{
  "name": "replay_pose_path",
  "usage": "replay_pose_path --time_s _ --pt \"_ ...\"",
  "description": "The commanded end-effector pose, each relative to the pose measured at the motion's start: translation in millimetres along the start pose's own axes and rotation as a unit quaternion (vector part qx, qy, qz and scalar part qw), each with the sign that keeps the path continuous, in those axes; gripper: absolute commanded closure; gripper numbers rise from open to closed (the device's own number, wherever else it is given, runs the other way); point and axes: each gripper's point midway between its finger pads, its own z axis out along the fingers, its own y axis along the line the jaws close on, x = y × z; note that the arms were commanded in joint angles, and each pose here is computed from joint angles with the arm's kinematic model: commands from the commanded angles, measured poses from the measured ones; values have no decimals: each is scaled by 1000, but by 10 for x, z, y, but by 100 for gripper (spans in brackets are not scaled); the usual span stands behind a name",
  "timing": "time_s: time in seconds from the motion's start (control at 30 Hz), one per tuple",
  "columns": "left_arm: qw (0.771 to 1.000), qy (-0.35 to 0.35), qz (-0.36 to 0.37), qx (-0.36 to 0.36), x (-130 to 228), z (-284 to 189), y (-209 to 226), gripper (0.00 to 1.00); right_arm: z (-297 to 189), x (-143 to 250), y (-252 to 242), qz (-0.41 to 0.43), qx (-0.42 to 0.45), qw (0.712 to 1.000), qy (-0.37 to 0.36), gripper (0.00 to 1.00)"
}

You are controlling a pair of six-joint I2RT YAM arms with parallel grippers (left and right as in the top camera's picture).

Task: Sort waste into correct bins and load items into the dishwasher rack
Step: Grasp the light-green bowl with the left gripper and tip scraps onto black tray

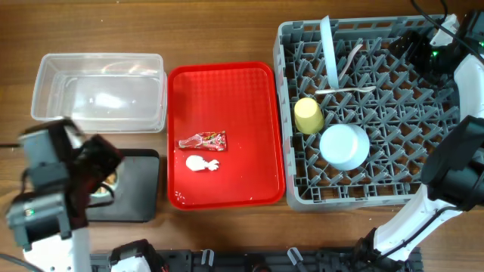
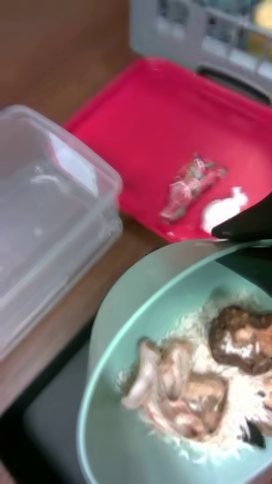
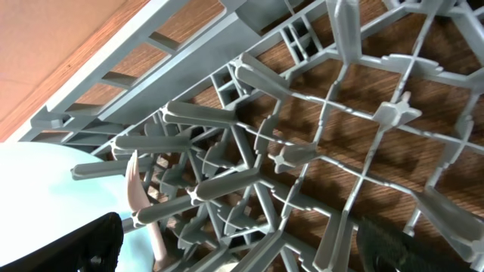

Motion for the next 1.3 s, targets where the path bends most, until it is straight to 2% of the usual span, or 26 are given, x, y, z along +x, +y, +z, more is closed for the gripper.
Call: replay_pose_path --time_s 0.0,0.2,0.27,0.4,0.5,0.8,1.0,1.07,1.2,1.27 --pt "991 50 -8 125 6 168 -70 96 38 14 -22 1 2 1000 3 0" --pt "957 79 -66 270 -89 416 -7 96 38 14 -23 1 2 1000 3 0" --pt "932 80 -85 343 -144 407 1 96 38 14 -22 1 2 1000 3 0" --pt "904 59 -113 408 -272 374 101 96 38 14 -23 1 2 1000 3 0" --pt "869 26 -144 473 -374 299 200 96 38 13 -22 1 2 1000 3 0" --pt "855 -21 -223 469 -535 342 645 96 38 13 -22 1 2 1000 3 0" --pt "853 -29 -222 472 -575 326 672 96 38 14 -22 1 2 1000 3 0" --pt "837 -24 -245 488 -608 264 657 96 38 13 -22 1 2 1000 3 0" --pt "835 -16 -252 489 -574 263 622 96 38 13 -22 1 2 1000 3 0" --pt "841 -15 -229 490 -539 286 566 96 38 13 -22 1 2 1000 3 0"
